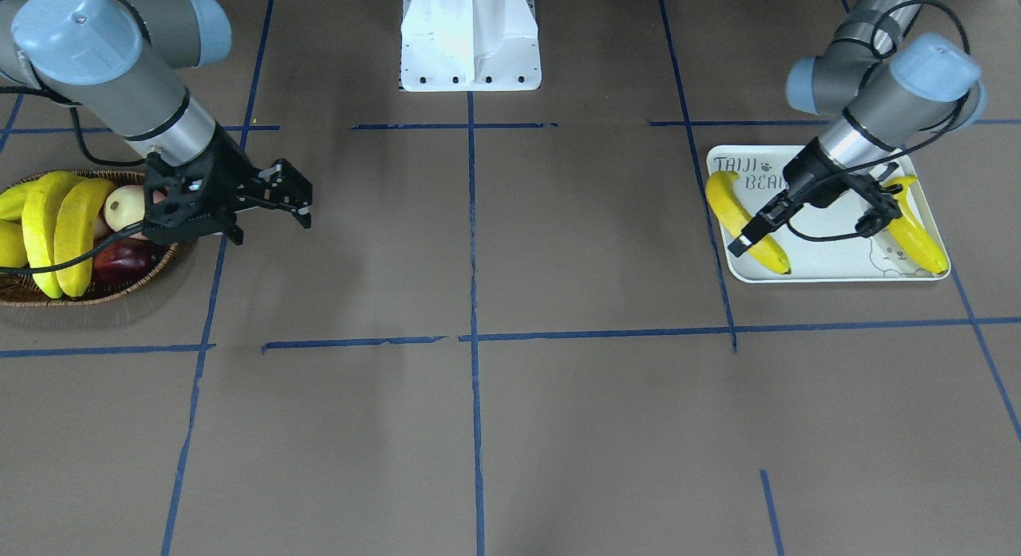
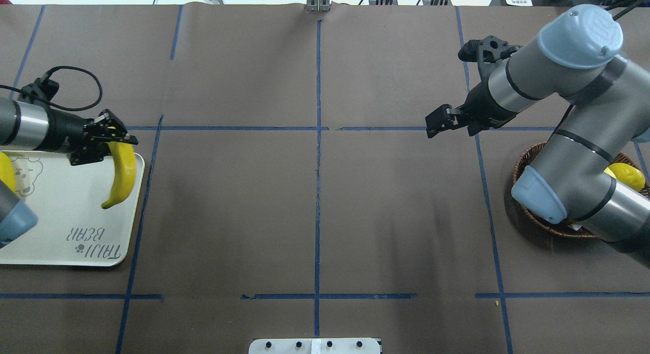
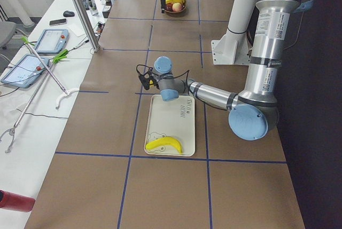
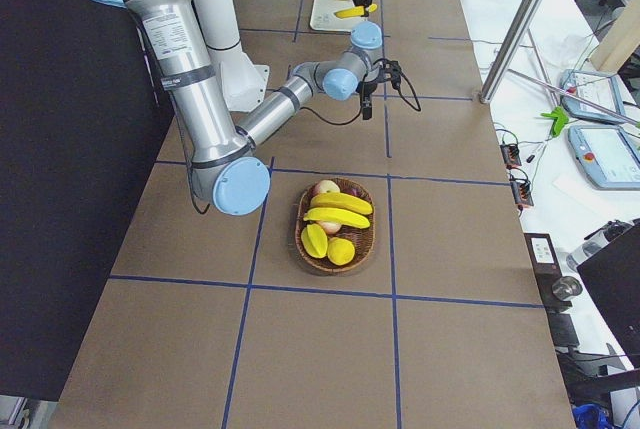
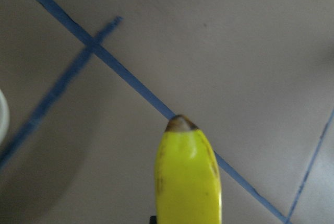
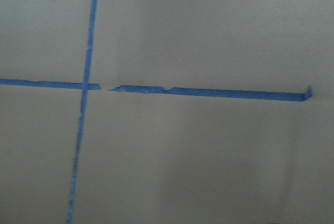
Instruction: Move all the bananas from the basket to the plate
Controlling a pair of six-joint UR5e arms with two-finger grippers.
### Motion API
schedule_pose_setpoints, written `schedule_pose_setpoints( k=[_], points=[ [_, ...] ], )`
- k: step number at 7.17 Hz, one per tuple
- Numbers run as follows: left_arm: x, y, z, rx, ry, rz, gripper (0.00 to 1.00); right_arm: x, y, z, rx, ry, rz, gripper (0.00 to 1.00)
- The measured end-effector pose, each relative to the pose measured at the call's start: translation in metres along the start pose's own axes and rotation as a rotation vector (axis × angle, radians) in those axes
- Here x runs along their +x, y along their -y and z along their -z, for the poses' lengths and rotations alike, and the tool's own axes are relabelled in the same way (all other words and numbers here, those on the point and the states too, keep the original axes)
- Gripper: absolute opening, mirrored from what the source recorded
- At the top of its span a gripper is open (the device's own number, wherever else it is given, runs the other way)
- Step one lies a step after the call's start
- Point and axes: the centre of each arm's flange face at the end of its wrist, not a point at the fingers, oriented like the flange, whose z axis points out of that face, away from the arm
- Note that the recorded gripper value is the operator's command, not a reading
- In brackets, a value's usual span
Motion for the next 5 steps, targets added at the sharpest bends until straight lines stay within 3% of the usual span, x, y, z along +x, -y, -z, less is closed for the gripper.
schedule_pose_setpoints(
  k=[3, 4, 5],
  points=[
    [-0.106, 0.061, 0.023, 0.010, 0.133, -0.093, 0.05, 0.100, -0.005, 0.019, -0.031, -0.064, 0.100, 0.99],
    [-0.131, 0.080, 0.031, 0.032, 0.162, -0.115, 0.36, 0.119, -0.008, 0.023, -0.037, -0.071, 0.119, 0.99],
    [-0.152, 0.097, 0.039, 0.056, 0.182, -0.112, 0.52, 0.127, -0.010, 0.024, -0.040, -0.074, 0.128, 0.99]
  ],
)
